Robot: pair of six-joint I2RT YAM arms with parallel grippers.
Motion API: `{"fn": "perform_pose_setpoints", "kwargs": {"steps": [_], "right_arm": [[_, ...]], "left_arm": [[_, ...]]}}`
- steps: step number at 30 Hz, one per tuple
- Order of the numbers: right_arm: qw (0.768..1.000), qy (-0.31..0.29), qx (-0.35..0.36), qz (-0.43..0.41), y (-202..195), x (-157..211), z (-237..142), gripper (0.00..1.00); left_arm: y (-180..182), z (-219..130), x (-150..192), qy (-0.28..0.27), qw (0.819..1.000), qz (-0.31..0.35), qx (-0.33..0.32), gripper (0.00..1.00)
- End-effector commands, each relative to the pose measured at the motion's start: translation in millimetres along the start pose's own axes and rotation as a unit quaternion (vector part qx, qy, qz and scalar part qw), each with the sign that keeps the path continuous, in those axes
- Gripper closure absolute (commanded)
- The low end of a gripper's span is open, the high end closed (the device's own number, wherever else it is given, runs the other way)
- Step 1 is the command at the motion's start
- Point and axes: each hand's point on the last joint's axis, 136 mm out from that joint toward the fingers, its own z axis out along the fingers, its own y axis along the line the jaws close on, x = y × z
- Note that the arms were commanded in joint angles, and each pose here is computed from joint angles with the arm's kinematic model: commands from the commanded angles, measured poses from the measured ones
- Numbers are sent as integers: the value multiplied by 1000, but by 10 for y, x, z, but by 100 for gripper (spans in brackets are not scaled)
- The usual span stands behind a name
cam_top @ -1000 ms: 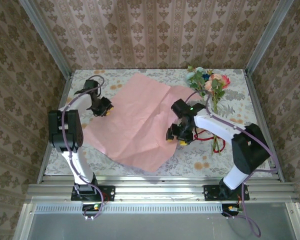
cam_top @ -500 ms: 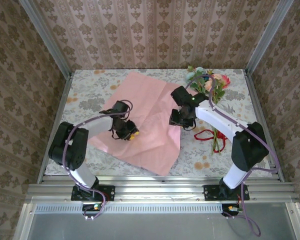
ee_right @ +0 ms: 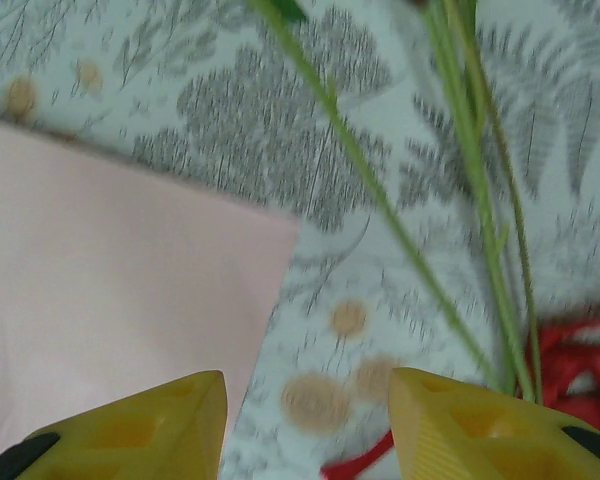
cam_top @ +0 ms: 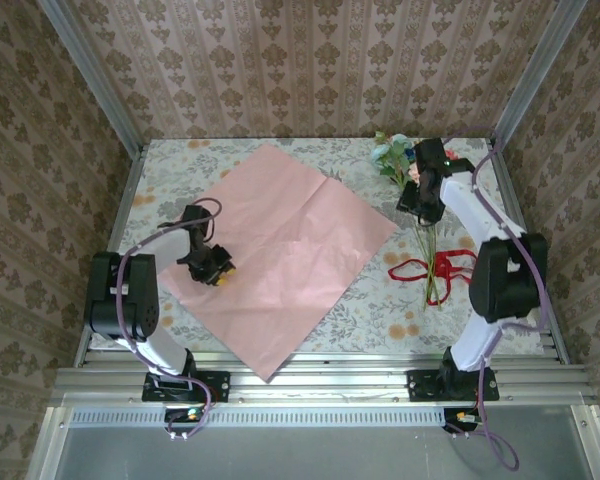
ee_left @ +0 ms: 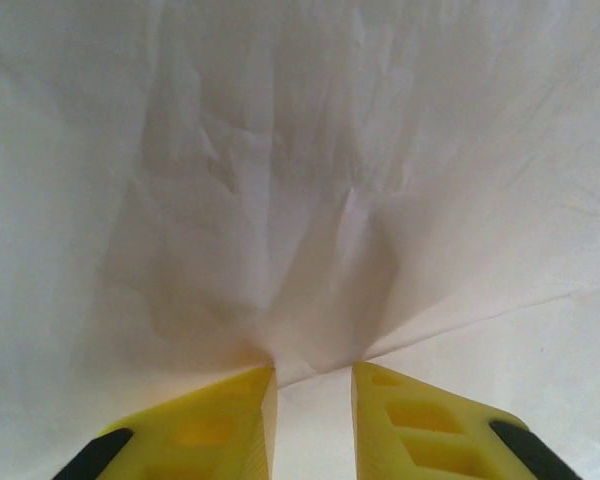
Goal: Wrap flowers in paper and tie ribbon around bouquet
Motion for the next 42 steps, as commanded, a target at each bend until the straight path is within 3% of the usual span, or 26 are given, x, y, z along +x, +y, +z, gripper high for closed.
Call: {"fn": "perform_pose_setpoints", "kwargs": {"steps": [1,5,10,20,26,30,42], "right_arm": [[998,8,37,-45,-125,-194,171,51],[995,24,50,-83,-119,-305,423,50],[989,52,77,-118,-163,-331,765,46],[983,100,77,-133,-95,-243,1208,43],[980,114,74,-143,-49,-182,1323,53],[978,110,78,-158,-39,-179,1312,67],[984,36,35,-171,181,-425,877,100]], "left_arm": [[-105,-317,-68,-39,997,65,-29,72],[-662,-411,217,-29,994,108,23,70],[-1154,-68,828,53,986,138,72,70],[-1001,322,1274,105,980,165,32,71],[-931,322,1302,105,980,164,30,72],[-885,326,1323,107,980,164,28,72],[-846,340,1386,111,980,166,27,73]]}}
